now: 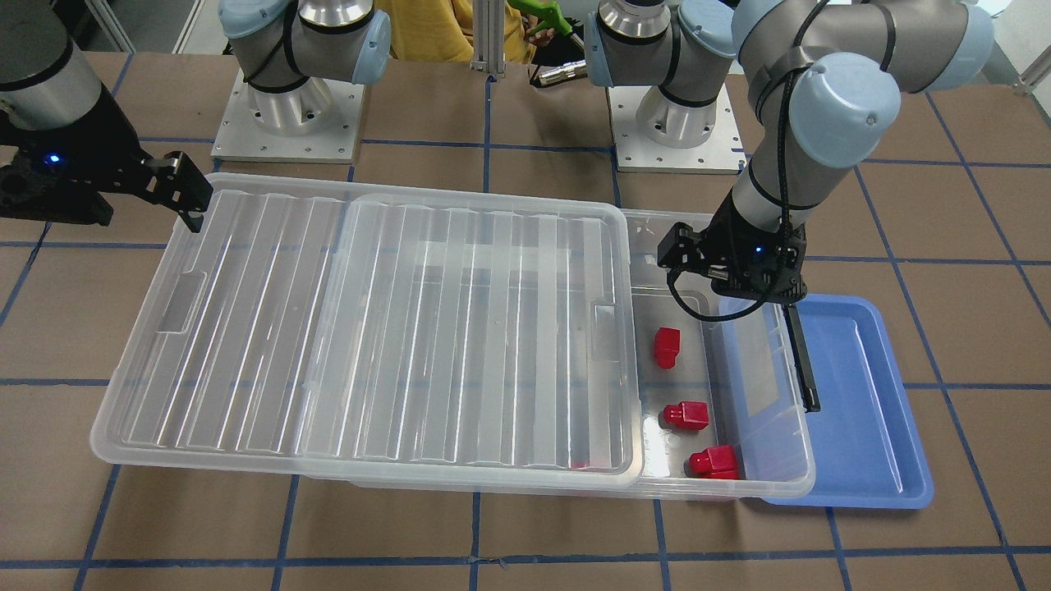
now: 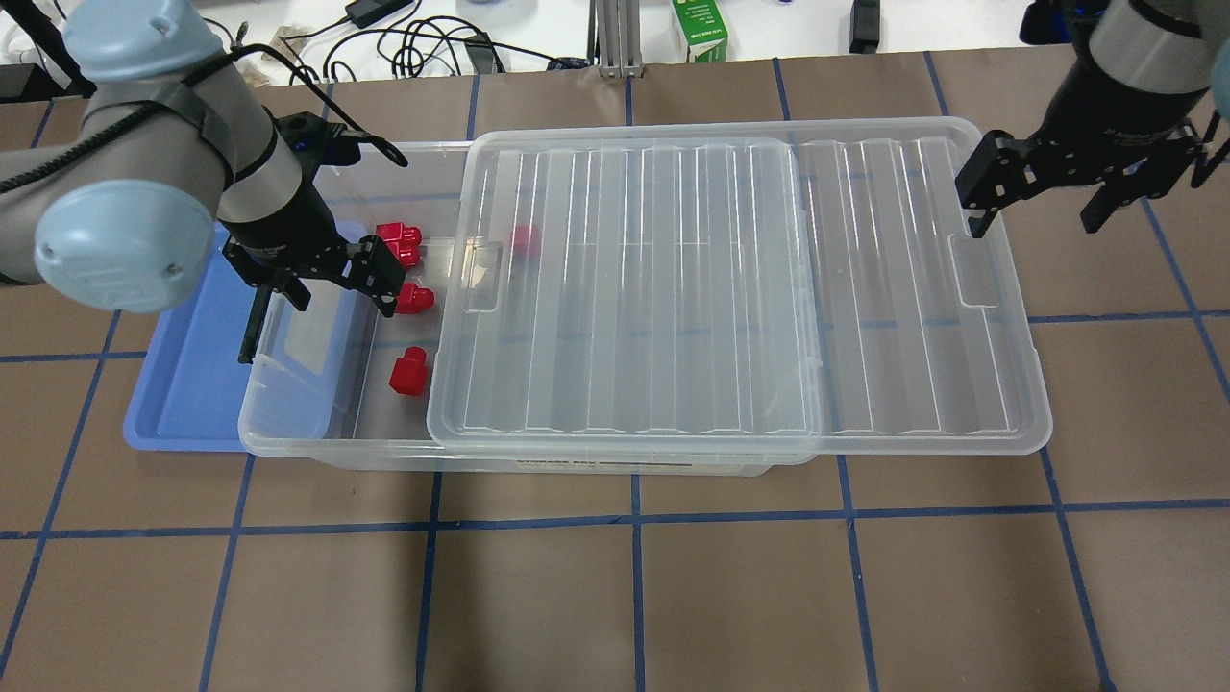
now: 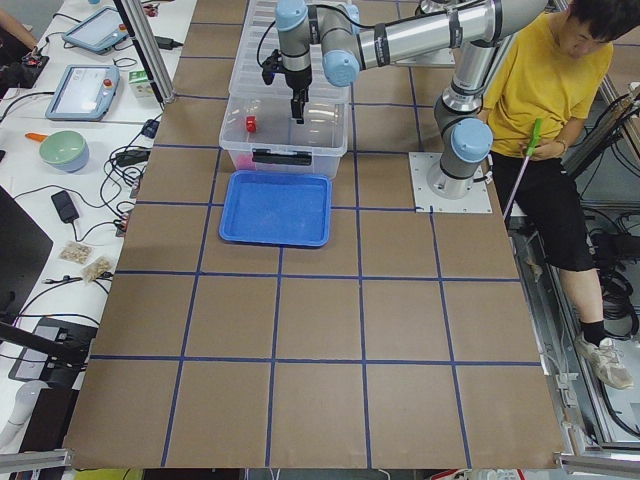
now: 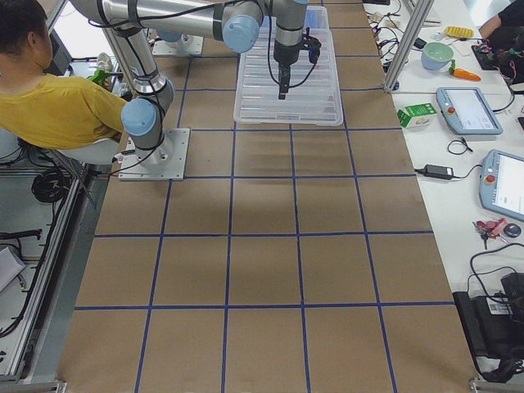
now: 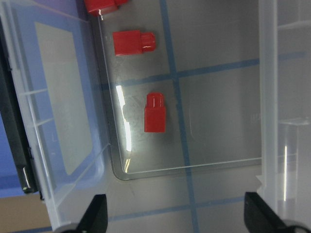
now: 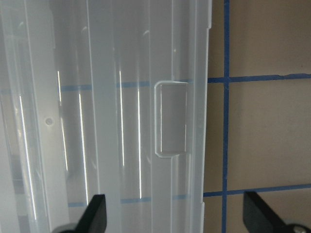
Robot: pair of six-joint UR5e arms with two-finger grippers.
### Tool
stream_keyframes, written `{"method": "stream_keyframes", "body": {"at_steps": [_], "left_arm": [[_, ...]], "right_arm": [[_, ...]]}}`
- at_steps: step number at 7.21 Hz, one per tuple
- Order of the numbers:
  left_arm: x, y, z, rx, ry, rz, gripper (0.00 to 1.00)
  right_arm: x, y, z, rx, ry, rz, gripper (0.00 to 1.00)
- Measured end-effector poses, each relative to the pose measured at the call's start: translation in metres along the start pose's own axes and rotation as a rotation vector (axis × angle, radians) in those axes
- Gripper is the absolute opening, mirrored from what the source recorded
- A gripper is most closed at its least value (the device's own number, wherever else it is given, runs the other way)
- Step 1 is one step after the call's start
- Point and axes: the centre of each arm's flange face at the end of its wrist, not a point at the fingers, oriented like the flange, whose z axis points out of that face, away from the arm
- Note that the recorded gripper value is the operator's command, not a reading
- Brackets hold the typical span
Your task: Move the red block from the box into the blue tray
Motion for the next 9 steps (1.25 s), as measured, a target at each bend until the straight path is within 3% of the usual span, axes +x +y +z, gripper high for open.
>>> {"method": "stream_keyframes", "body": {"at_steps": [3, 5, 9], "left_arm": [[-0.004, 0.003, 0.070, 0.011, 0.000, -0.069, 1.00], [-0.002, 0.000, 0.090, 0.001, 0.002, -0.108, 1.00], [0.011, -0.008, 0.111, -0.002, -0.001, -0.086, 1.00]], "right_arm": [[-0.017, 0.011, 0.008, -0.017, 0.003, 0.001, 1.00], [-0.018, 0.013, 0.005, -0.008, 0.000, 0.000, 1.00], [-0.016, 0.014, 0.006, -0.002, 0.011, 0.029, 1.00]]}}
